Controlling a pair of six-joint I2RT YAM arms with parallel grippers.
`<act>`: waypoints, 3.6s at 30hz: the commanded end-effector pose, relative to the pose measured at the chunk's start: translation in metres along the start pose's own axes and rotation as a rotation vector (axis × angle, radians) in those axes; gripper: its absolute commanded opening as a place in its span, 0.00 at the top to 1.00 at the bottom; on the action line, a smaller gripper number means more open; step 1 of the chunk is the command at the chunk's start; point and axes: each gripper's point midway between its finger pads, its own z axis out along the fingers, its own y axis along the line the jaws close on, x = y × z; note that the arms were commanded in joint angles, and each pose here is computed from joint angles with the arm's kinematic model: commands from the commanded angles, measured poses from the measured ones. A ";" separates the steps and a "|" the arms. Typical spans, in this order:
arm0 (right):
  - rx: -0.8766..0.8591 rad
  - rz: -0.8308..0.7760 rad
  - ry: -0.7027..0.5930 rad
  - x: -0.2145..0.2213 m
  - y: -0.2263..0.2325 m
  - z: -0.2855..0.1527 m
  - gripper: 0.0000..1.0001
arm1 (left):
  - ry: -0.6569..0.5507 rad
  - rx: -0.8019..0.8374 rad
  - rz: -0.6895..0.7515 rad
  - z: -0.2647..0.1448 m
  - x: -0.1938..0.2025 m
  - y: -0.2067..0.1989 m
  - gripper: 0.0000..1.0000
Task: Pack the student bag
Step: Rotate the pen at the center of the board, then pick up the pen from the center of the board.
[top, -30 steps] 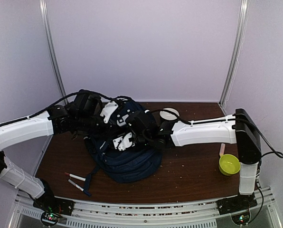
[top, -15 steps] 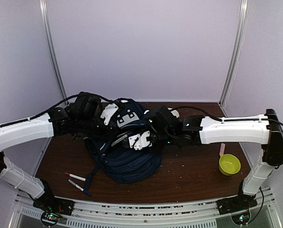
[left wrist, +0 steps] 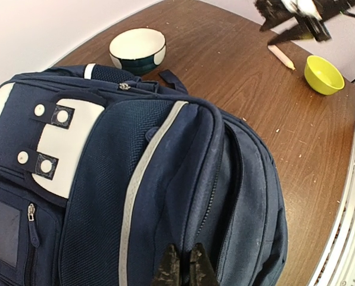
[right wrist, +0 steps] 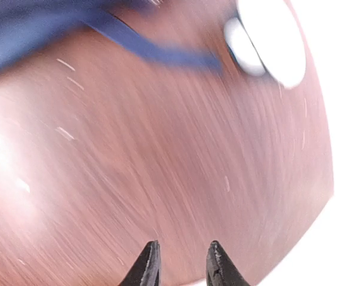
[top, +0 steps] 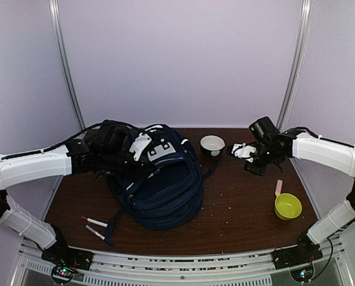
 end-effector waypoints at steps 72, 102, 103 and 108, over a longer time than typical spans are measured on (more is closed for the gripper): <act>-0.384 -0.252 0.308 0.100 0.008 0.039 0.43 | -0.042 -0.028 -0.009 -0.008 0.000 0.011 1.00; -0.485 -0.253 0.493 0.123 0.035 0.072 0.90 | -0.049 -0.044 -0.009 -0.013 -0.003 0.013 1.00; -0.481 -0.258 0.478 0.117 0.037 0.069 0.90 | -0.050 -0.045 -0.008 -0.013 -0.002 0.013 1.00; -0.433 -0.348 0.350 0.059 0.057 0.046 0.90 | -0.057 -0.056 -0.005 -0.017 -0.005 0.014 1.00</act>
